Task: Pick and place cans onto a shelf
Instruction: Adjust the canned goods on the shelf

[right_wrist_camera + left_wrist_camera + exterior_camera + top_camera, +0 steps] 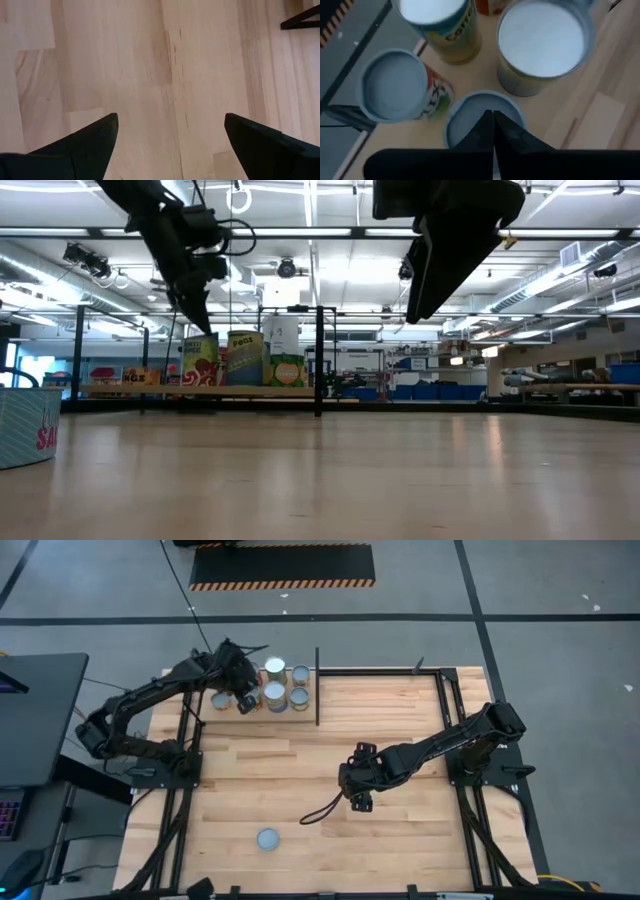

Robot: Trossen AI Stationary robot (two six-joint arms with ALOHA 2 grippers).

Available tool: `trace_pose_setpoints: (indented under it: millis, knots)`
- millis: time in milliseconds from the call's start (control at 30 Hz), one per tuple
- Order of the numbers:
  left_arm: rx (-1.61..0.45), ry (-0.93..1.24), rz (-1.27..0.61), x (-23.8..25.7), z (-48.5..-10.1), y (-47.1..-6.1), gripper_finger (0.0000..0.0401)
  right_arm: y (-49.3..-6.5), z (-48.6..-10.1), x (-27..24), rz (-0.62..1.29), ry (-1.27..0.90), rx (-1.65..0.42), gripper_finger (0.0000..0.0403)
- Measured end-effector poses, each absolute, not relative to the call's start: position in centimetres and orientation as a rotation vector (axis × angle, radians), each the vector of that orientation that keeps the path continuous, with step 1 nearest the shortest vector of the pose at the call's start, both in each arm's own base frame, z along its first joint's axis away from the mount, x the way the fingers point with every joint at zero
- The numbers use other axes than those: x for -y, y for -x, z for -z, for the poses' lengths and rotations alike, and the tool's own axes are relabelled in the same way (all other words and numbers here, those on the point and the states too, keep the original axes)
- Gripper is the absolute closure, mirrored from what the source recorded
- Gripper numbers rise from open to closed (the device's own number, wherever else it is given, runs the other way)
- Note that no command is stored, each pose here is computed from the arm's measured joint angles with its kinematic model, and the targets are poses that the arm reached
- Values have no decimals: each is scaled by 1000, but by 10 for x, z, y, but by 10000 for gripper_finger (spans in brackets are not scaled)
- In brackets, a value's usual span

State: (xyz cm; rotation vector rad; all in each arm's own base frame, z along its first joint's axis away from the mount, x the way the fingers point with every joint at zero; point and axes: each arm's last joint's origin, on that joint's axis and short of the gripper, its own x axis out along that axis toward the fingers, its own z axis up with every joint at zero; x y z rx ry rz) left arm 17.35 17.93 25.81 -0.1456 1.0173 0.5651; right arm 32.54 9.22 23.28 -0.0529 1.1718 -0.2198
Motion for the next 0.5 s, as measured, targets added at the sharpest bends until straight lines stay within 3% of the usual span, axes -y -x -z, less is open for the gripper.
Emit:
trace_pose_setpoints:
  millis: [133, 500]
  knots:
    - [-1067, 169, -557, -181, -239, -174, 394, -325, -233, -93, 216, 53, -1173, 29]
    - [-1130, 101, -613, -183, -238, -170, 394, -325, -233, -93, 209, 49, -1176, 29]
